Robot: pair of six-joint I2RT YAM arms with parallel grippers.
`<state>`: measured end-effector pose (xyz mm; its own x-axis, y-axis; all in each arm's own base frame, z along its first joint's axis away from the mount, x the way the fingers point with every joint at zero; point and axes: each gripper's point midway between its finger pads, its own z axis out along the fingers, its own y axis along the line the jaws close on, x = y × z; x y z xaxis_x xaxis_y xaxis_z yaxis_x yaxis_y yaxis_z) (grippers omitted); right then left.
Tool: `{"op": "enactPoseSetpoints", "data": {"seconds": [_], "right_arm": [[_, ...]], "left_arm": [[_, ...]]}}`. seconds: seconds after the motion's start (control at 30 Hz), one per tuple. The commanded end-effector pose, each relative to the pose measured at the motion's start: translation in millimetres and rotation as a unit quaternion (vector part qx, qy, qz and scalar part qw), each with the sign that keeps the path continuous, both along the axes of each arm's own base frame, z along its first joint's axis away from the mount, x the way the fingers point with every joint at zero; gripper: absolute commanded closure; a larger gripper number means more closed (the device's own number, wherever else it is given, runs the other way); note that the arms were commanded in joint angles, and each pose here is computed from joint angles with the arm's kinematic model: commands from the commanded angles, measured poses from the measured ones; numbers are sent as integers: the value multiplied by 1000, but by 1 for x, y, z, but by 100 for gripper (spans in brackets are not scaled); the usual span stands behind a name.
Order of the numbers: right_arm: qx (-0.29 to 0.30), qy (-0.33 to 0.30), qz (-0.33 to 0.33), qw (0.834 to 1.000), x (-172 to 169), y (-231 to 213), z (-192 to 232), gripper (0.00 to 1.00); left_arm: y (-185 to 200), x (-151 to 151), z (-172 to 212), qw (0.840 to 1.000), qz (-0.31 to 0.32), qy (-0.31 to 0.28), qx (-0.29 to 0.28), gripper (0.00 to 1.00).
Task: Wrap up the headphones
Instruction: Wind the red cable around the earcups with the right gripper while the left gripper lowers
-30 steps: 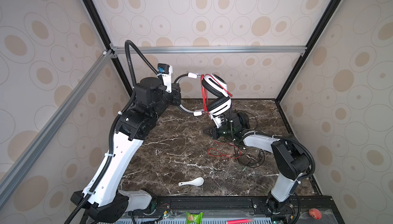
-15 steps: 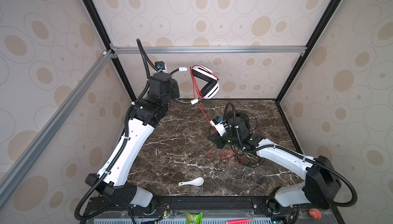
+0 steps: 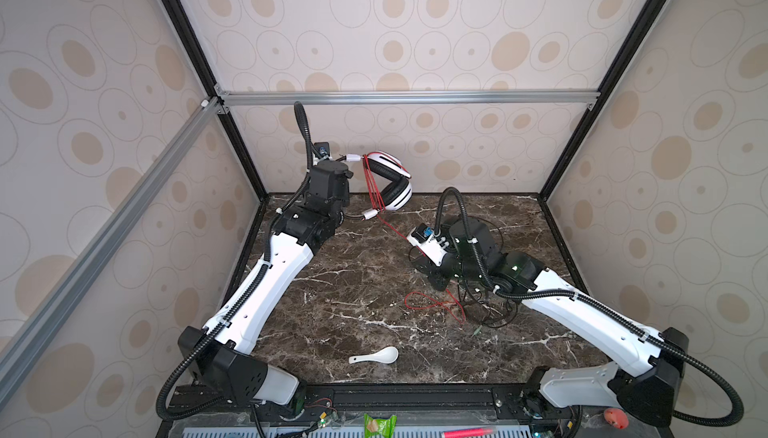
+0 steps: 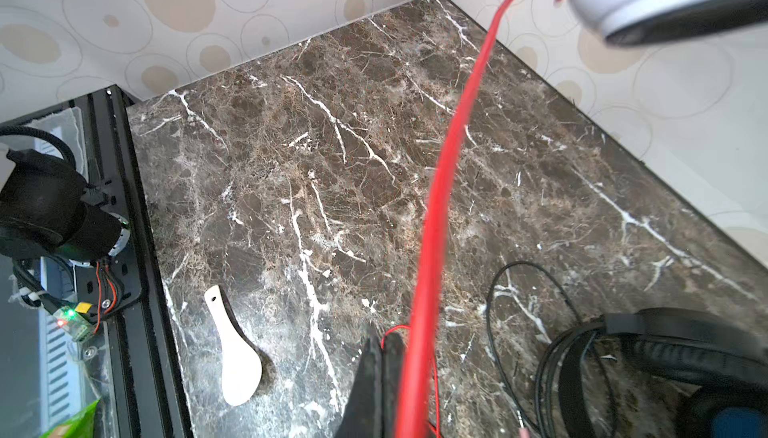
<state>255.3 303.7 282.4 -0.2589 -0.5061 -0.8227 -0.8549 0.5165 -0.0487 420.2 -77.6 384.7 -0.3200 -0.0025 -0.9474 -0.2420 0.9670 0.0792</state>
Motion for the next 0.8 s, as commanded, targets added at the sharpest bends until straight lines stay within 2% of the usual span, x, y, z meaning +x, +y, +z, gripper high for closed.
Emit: {"op": "enactPoseSetpoints", "data": {"seconds": [0.0, 0.17, 0.37, 0.77], "right_arm": [[-59, -25, 11, 998, 3, -6, 3, 100], [-82, -60, 14, 995, 17, -2, 25, 100], [-110, -104, 9, 988, 40, 5, 42, 99], [-137, -117, -1, 984, 79, 9, 57, 96]], "left_arm": [[12, -6, 28, 998, 29, -60, -7, 100], [-2, -9, 12, 998, -7, -32, 49, 100], [-28, -20, -9, 990, -56, 15, 126, 100], [-37, -54, -41, 972, -148, 66, 168, 100]]}}
